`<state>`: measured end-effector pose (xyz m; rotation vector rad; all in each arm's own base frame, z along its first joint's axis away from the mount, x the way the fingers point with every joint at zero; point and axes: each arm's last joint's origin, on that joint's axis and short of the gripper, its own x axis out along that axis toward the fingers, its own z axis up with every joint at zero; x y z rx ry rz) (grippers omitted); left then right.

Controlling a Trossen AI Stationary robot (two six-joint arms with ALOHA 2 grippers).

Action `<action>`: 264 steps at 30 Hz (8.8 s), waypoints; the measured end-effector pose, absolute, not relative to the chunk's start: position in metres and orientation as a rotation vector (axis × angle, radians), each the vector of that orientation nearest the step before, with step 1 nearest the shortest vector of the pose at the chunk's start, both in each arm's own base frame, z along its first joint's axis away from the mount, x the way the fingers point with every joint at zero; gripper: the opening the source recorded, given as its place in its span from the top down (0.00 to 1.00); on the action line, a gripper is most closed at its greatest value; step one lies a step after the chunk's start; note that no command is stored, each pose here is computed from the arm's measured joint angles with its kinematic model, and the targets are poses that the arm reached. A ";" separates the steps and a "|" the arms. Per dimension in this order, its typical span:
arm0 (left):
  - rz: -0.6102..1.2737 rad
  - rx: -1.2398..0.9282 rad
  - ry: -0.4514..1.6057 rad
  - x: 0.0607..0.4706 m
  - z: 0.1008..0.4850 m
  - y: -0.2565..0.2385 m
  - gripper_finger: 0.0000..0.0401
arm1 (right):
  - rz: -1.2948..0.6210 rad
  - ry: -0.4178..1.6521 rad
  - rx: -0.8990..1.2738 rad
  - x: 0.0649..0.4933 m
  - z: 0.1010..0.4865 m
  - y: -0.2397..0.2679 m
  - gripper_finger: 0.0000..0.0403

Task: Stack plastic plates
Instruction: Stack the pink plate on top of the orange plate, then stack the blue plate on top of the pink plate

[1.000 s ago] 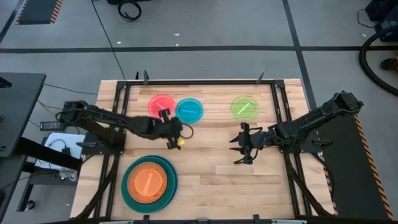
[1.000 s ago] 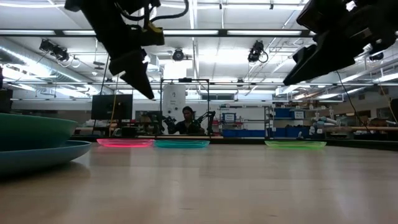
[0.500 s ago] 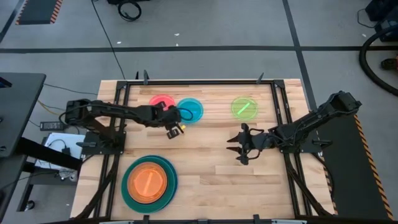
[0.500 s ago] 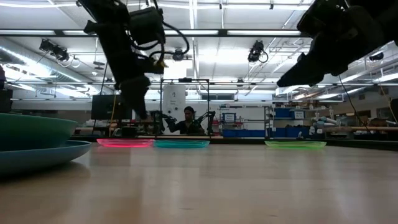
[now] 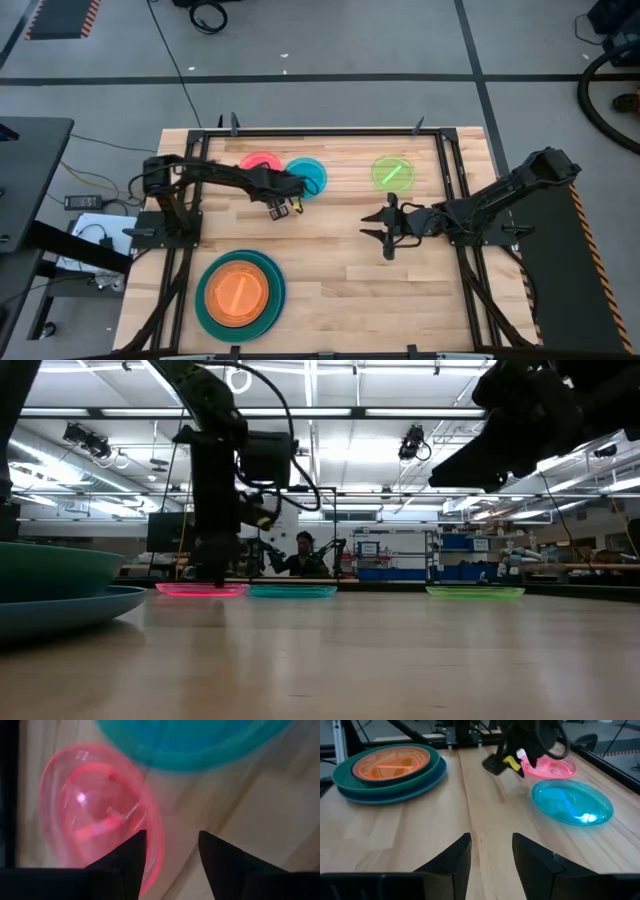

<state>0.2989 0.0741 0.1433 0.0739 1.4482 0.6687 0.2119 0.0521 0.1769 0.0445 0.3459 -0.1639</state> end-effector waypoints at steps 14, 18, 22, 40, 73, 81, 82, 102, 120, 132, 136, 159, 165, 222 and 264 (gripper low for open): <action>0.625 -0.044 1.578 0.282 0.132 0.112 0.64 | -0.221 0.344 0.058 0.225 0.166 0.042 0.62; 0.616 -0.050 1.581 0.282 0.131 0.112 0.77 | -0.219 0.346 0.063 0.229 0.162 0.043 0.62; 0.618 -0.032 1.597 0.281 0.130 0.110 0.94 | -0.219 0.346 0.065 0.230 0.161 0.043 0.62; 0.681 0.051 1.764 0.283 0.153 0.060 0.99 | -0.244 0.375 0.051 0.227 0.161 0.040 0.62; 0.600 -0.317 1.324 0.253 0.281 -0.220 0.98 | 0.011 0.435 0.002 0.223 0.158 0.057 0.62; 0.549 -0.536 1.389 0.241 0.290 -0.245 0.98 | 0.003 0.390 -0.031 0.226 0.162 0.052 0.62; 0.546 -0.552 1.394 0.242 0.288 -0.247 0.98 | 0.001 0.385 -0.037 0.227 0.162 0.051 0.62; 0.598 -0.573 1.566 0.261 0.252 -0.256 0.98 | 0.022 0.300 -0.039 0.233 0.171 0.037 0.62; 0.643 -0.621 1.551 0.267 0.246 -0.255 0.74 | 0.046 0.300 -0.042 0.233 0.171 0.038 0.62; 0.595 -0.438 1.455 0.285 0.246 -0.233 0.68 | 0.048 0.300 -0.046 0.233 0.171 0.038 0.62; 0.663 -0.146 1.280 0.290 0.249 -0.214 0.68 | 0.048 0.300 -0.046 0.233 0.171 0.038 0.62; 0.564 0.300 1.320 0.363 0.251 -0.084 0.82 | 0.082 0.380 0.002 0.230 0.164 0.039 0.62; 0.510 0.356 1.320 0.371 0.239 -0.062 0.82 | 0.072 0.443 0.035 0.228 0.158 0.038 0.62; 0.370 0.545 1.373 0.348 0.120 0.038 0.57 | 0.078 0.544 0.068 0.218 0.151 0.056 0.62; 0.342 0.479 1.295 0.352 0.154 -0.002 0.99 | 0.072 0.532 0.054 0.219 0.152 0.054 0.62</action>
